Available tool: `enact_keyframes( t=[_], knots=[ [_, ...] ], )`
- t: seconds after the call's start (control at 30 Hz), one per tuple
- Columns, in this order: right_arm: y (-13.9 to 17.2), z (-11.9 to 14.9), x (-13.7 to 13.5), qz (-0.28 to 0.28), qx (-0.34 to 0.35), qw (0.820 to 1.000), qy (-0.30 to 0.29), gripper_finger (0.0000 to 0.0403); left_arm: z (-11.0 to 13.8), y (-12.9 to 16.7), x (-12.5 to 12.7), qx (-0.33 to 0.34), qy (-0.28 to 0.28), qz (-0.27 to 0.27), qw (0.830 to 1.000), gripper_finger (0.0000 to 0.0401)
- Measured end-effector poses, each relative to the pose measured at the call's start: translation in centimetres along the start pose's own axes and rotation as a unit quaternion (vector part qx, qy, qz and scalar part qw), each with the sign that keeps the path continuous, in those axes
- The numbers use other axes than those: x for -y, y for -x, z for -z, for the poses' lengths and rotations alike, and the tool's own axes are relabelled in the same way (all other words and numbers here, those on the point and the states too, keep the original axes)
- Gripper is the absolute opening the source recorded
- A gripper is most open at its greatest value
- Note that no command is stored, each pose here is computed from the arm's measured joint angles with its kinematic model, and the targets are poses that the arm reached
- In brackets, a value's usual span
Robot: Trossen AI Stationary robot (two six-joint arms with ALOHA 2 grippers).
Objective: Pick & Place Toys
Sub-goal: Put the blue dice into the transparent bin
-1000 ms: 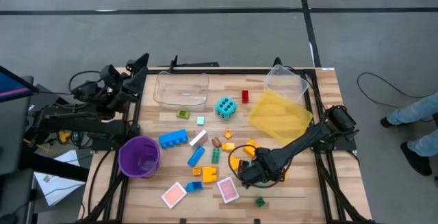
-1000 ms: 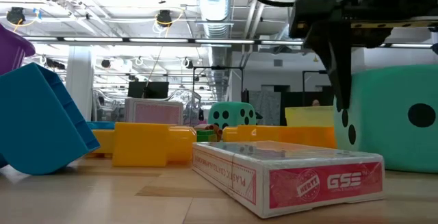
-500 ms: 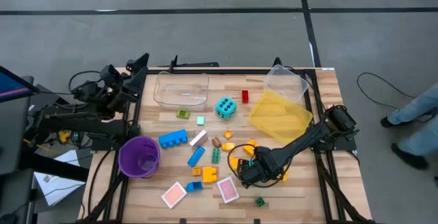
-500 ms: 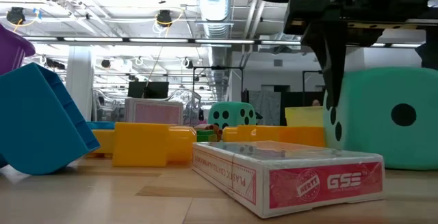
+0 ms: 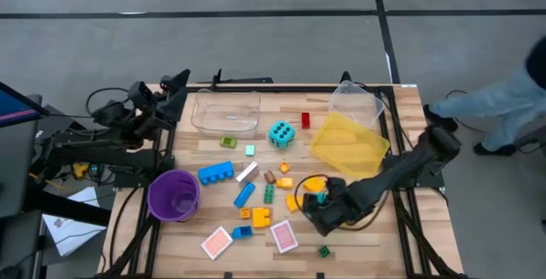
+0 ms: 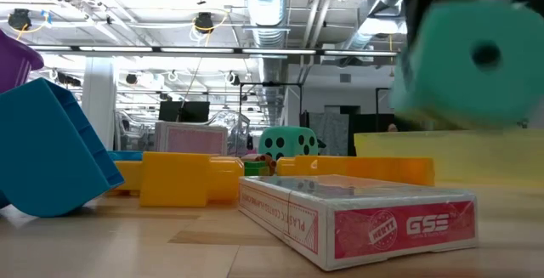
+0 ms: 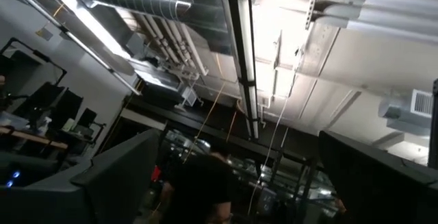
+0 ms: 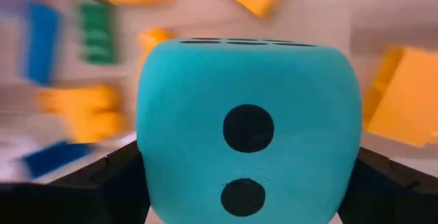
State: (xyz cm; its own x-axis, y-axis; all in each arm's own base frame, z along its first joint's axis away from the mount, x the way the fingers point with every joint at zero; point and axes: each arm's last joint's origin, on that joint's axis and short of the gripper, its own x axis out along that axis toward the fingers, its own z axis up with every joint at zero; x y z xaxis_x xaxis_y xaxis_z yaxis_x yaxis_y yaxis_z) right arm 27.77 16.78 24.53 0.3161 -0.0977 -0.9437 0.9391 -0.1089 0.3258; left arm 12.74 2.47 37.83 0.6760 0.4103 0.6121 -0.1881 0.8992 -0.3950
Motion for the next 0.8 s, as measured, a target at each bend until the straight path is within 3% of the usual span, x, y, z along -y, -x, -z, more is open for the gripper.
enact_keyframes(
  t=[0.17, 0.43, 0.6, 0.8],
  knots=[
    [4.6, -2.4, 0.1, -0.113, 0.047, 0.992, -0.004, 0.0344, 0.9, -0.3, 0.2, -0.028, -0.003, 0.036, 0.999, 0.0397],
    [10.7, -7.5, -0.7, -0.272, 0.112, 0.955, 0.03, 0.0344, 4.4, -1.4, 1.1, -0.095, -0.023, 0.056, 0.994, 0.0397],
    [12.6, -10.2, -2.5, -0.337, 0.127, 0.93, 0.068, 0.0346, 6.5, -3.8, 3.0, -0.126, -0.09, 0.081, 0.985, 0.0397],
    [12.8, -12.2, -4.7, -0.378, 0.108, 0.913, 0.11, 0.0346, 9.1, -7.4, 5.1, -0.185, -0.17, 0.097, 0.963, 0.0398]
  ],
)
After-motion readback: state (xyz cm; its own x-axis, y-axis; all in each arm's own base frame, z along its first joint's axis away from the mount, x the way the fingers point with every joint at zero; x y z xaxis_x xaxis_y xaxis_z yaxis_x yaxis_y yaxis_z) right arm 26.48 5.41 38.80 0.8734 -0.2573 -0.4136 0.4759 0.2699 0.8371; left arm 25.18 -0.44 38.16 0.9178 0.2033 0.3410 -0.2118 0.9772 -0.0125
